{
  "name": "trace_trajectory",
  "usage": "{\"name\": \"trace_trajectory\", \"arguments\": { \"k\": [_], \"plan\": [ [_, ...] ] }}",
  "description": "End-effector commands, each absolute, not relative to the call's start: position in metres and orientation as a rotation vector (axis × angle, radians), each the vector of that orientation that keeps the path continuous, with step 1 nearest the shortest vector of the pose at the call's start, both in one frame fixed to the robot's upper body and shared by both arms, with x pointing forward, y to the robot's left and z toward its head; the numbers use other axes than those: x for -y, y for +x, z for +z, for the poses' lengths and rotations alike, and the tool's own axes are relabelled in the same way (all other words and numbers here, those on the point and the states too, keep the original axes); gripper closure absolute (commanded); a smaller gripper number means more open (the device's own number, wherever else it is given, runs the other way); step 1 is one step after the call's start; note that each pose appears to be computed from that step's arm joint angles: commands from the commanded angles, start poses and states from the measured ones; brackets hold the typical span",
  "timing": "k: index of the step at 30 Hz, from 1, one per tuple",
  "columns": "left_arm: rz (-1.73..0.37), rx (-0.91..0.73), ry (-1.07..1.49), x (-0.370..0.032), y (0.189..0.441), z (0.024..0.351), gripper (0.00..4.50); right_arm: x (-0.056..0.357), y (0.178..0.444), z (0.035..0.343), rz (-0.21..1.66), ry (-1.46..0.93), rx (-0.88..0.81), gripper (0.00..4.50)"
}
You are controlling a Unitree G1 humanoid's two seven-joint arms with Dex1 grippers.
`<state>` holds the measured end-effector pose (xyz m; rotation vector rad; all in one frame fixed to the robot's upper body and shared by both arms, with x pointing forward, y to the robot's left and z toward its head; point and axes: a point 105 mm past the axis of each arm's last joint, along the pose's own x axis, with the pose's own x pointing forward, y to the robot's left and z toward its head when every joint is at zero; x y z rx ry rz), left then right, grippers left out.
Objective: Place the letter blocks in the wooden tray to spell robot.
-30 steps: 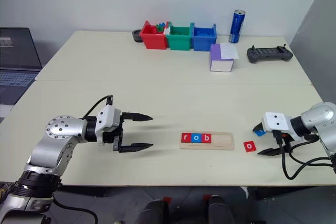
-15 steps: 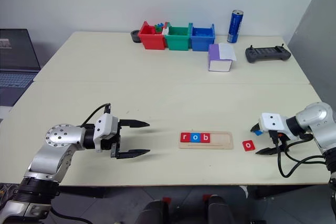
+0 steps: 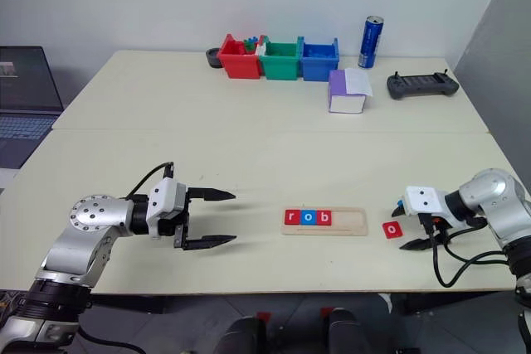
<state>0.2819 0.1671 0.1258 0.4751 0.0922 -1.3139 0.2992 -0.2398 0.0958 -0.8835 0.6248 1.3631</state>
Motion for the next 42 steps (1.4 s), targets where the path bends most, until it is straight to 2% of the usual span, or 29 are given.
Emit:
{"name": "trace_trajectory", "arguments": {
  "k": [1,4,9,13,17,22,26,42],
  "plan": [
    [-1.29,-0.048,0.503,-0.169,0.283,0.141,0.0,0.239,0.298,0.09,1.379,-0.89,-0.649,2.03],
    [-1.287,-0.049,0.503,-0.168,0.283,0.142,0.0,0.238,0.298,0.088,1.387,-0.885,-0.653,3.04],
    [-1.282,-0.05,0.503,-0.168,0.283,0.144,0.0,0.238,0.299,0.098,1.39,-0.892,-0.647,3.05],
    [-1.278,-0.054,0.505,-0.17,0.283,0.144,0.0,0.216,0.301,0.139,1.418,-0.903,-0.524,3.05],
    [-1.276,-0.059,0.504,-0.171,0.283,0.142,0.0,0.184,0.302,0.158,1.422,-0.894,-0.442,3.05],
    [-1.278,-0.054,0.501,-0.169,0.282,0.141,0.0,0.158,0.304,0.15,1.444,-0.898,-0.438,3.05],
    [-1.272,-0.052,0.505,-0.172,0.283,0.142,0.0,0.153,0.311,0.136,1.407,-0.938,-0.468,3.05],
    [-1.268,-0.044,0.507,-0.168,0.283,0.146,0.0,0.138,0.326,0.124,1.376,-0.971,-0.481,3.05]
  ]
}}
